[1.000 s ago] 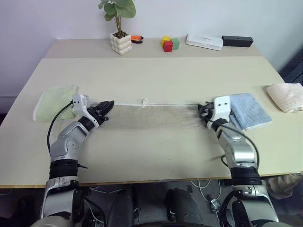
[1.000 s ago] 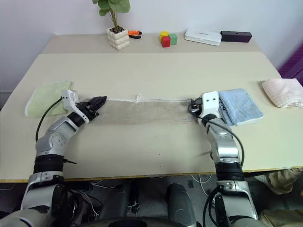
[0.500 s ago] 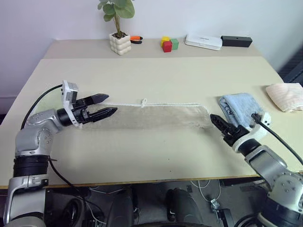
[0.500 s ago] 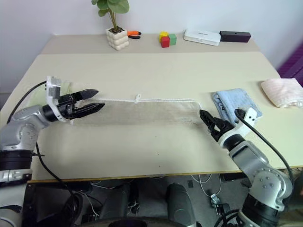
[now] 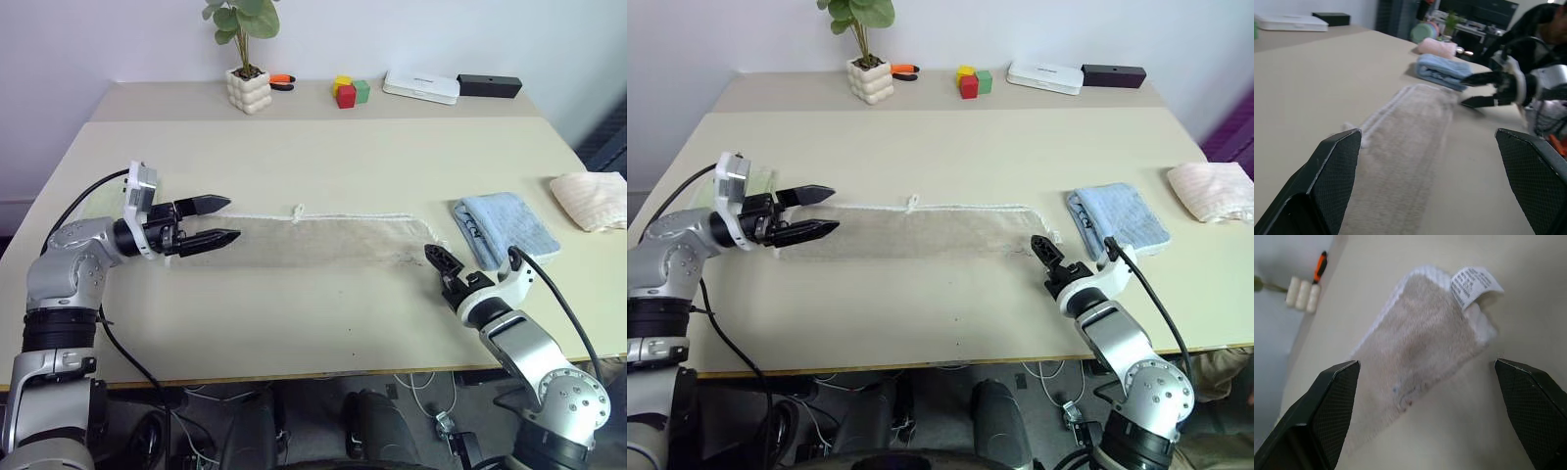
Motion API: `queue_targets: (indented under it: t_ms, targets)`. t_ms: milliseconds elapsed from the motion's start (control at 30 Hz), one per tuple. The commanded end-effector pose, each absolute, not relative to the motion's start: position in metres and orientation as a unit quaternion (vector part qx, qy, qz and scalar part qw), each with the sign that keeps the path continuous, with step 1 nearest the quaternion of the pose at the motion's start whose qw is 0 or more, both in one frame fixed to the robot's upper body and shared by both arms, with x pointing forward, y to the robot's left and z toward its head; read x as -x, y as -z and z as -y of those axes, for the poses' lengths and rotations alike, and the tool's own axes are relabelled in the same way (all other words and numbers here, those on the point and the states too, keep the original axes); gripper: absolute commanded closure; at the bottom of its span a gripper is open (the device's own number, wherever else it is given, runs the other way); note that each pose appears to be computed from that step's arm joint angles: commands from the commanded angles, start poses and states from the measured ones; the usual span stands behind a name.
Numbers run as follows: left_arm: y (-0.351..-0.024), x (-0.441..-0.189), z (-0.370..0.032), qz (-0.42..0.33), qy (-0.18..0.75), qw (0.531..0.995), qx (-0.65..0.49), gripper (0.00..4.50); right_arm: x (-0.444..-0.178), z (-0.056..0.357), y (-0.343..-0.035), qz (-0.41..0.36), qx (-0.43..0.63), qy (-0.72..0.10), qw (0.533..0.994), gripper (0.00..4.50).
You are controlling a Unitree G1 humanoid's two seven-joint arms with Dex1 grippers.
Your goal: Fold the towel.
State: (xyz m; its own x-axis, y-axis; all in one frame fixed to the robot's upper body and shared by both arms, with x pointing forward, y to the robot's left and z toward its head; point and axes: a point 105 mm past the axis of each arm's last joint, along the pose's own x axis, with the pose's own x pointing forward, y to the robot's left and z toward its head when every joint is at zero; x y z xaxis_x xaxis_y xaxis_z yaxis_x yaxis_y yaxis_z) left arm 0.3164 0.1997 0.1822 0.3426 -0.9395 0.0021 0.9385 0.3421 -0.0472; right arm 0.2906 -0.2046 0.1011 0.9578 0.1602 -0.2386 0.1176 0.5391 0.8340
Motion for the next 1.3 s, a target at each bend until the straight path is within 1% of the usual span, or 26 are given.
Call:
queue_targets:
  t_ms: [33, 67, 133, 167, 233, 267, 300, 333, 400, 500, 533, 600, 633, 700, 767, 833, 933, 1000, 1133, 1300]
  targets:
    - [-0.196, -0.311, -0.205, 0.007, 0.570, 0.822, 0.003, 0.02, -0.300, 0.207, -0.099, -0.143, -0.501, -0.004, 0.853, 0.03]
    - [-0.196, -0.309, -0.206, 0.008, 0.568, 0.823, 0.003, 0.02, -0.304, 0.208, -0.100, -0.138, -0.510, -0.003, 0.849, 0.03]
    - [-0.194, -0.307, -0.207, 0.008, 0.565, 0.825, 0.000, 0.00, -0.310, 0.207, -0.101, -0.135, -0.516, 0.000, 0.846, 0.55]
    - [-0.194, -0.306, -0.207, 0.007, 0.562, 0.827, 0.000, 0.00, -0.313, 0.206, -0.098, -0.140, -0.512, 0.001, 0.847, 0.89]
    - [-0.192, -0.304, -0.208, 0.006, 0.560, 0.829, 0.000, 0.00, -0.318, 0.205, -0.095, -0.145, -0.508, 0.001, 0.849, 1.98]
    - [-0.192, -0.303, -0.208, 0.006, 0.558, 0.830, 0.002, 0.00, -0.321, 0.205, -0.096, -0.143, -0.507, 0.002, 0.850, 2.59]
    - [-0.192, -0.303, -0.209, 0.007, 0.555, 0.831, 0.003, 0.00, -0.322, 0.206, -0.096, -0.141, -0.506, 0.003, 0.851, 3.05]
    - [-0.192, -0.302, -0.209, 0.007, 0.554, 0.832, 0.005, 0.00, -0.324, 0.207, -0.097, -0.140, -0.503, 0.004, 0.853, 3.64]
    - [-0.192, -0.301, -0.210, 0.006, 0.553, 0.833, 0.005, 0.00, -0.325, 0.209, -0.098, -0.137, -0.494, 0.004, 0.859, 4.43]
    - [-0.190, -0.300, -0.211, 0.004, 0.551, 0.835, 0.010, 0.00, -0.327, 0.219, -0.104, -0.131, -0.425, 0.009, 0.896, 4.43]
    - [-0.190, -0.300, -0.214, 0.003, 0.546, 0.838, 0.012, 0.00, -0.327, 0.225, -0.111, -0.126, -0.370, 0.002, 0.921, 4.43]
    - [-0.188, -0.301, -0.219, 0.000, 0.537, 0.844, 0.010, 0.00, -0.327, 0.227, -0.125, -0.120, -0.225, -0.041, 0.966, 4.43]
    - [-0.188, -0.302, -0.221, 0.000, 0.533, 0.846, 0.007, 0.00, -0.326, 0.225, -0.130, -0.119, -0.158, -0.064, 0.978, 4.43]
    - [-0.188, -0.304, -0.224, -0.001, 0.530, 0.848, 0.006, 0.00, -0.326, 0.218, -0.143, -0.106, -0.051, -0.114, 0.986, 4.43]
    - [-0.187, -0.305, -0.225, -0.001, 0.529, 0.848, 0.006, 0.00, -0.329, 0.214, -0.156, -0.089, 0.023, -0.143, 0.985, 4.43]
    - [-0.187, -0.306, -0.225, -0.001, 0.530, 0.848, 0.007, 0.00, -0.329, 0.206, -0.162, -0.078, 0.046, -0.171, 0.981, 4.43]
    - [-0.187, -0.307, -0.223, 0.002, 0.530, 0.848, 0.007, 0.00, -0.320, 0.165, -0.170, -0.053, 0.129, -0.265, 0.954, 4.43]
    - [-0.186, -0.307, -0.223, 0.002, 0.530, 0.848, 0.008, 0.00, -0.317, 0.147, -0.174, -0.039, 0.145, -0.296, 0.943, 4.43]
    - [-0.185, -0.306, -0.226, 0.003, 0.524, 0.851, 0.008, 0.00, -0.310, 0.113, -0.167, -0.040, 0.174, -0.356, 0.918, 4.43]
    - [-0.184, -0.303, -0.224, 0.005, 0.524, 0.851, 0.008, 0.00, -0.313, 0.091, -0.157, -0.047, 0.174, -0.388, 0.904, 4.43]
